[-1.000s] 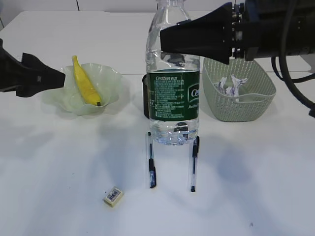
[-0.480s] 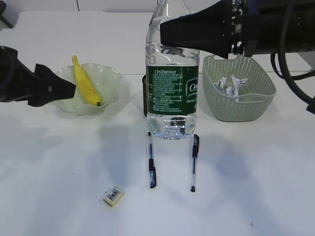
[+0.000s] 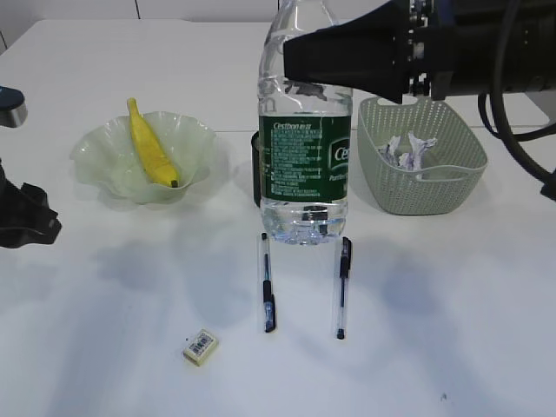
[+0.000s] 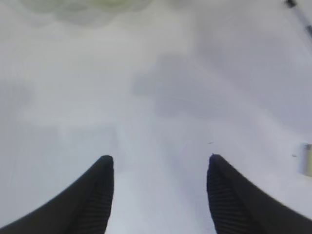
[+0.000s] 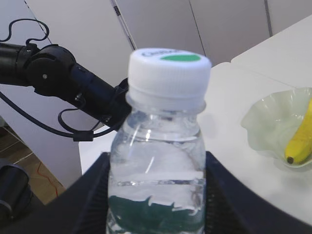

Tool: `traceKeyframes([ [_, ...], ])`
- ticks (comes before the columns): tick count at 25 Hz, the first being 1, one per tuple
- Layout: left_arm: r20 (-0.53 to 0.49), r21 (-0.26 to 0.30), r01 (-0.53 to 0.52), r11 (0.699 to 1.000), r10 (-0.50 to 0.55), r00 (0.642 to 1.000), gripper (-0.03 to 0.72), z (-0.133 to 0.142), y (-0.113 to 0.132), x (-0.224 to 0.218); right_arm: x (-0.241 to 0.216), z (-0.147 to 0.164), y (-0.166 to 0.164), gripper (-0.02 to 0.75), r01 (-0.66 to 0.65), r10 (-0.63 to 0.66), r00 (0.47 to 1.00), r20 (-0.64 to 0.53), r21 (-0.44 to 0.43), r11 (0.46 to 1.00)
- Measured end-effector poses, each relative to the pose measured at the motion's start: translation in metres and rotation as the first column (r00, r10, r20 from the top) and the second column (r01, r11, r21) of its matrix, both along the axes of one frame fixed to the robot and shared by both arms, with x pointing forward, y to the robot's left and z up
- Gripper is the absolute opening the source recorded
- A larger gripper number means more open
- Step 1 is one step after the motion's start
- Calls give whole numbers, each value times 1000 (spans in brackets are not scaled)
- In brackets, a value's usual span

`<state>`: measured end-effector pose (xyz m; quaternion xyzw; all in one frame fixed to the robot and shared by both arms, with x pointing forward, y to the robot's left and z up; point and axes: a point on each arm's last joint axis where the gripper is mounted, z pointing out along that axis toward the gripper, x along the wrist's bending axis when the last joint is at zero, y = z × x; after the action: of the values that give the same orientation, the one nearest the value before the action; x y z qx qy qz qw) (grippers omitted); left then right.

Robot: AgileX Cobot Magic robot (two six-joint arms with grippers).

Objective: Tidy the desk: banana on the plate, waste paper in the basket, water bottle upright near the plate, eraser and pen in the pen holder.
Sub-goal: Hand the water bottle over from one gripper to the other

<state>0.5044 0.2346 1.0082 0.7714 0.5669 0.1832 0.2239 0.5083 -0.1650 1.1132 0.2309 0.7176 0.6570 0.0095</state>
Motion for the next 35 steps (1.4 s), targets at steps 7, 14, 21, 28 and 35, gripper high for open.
traceKeyframes([
  [7,123,-28,-126,992,129,984,420,6,6,10,2,-1,-1,368,19,-19,1000,2,-7,1000],
  [14,372,-200,-30,979,104,922,412,-6,-3,9,2,-1,-1,368,25,-25,1000,3,-9,1000],
  [21,608,-362,146,921,115,785,412,-16,-10,-13,5,-2,-2,368,61,-61,998,4,-21,998],
  [28,730,-440,510,739,-35,682,449,1,-37,-32,6,-2,-2,368,67,-66,998,6,-24,998],
  [35,720,-549,619,562,-58,692,575,9,-48,-44,6,-2,-2,368,67,-66,998,10,-23,998],
])
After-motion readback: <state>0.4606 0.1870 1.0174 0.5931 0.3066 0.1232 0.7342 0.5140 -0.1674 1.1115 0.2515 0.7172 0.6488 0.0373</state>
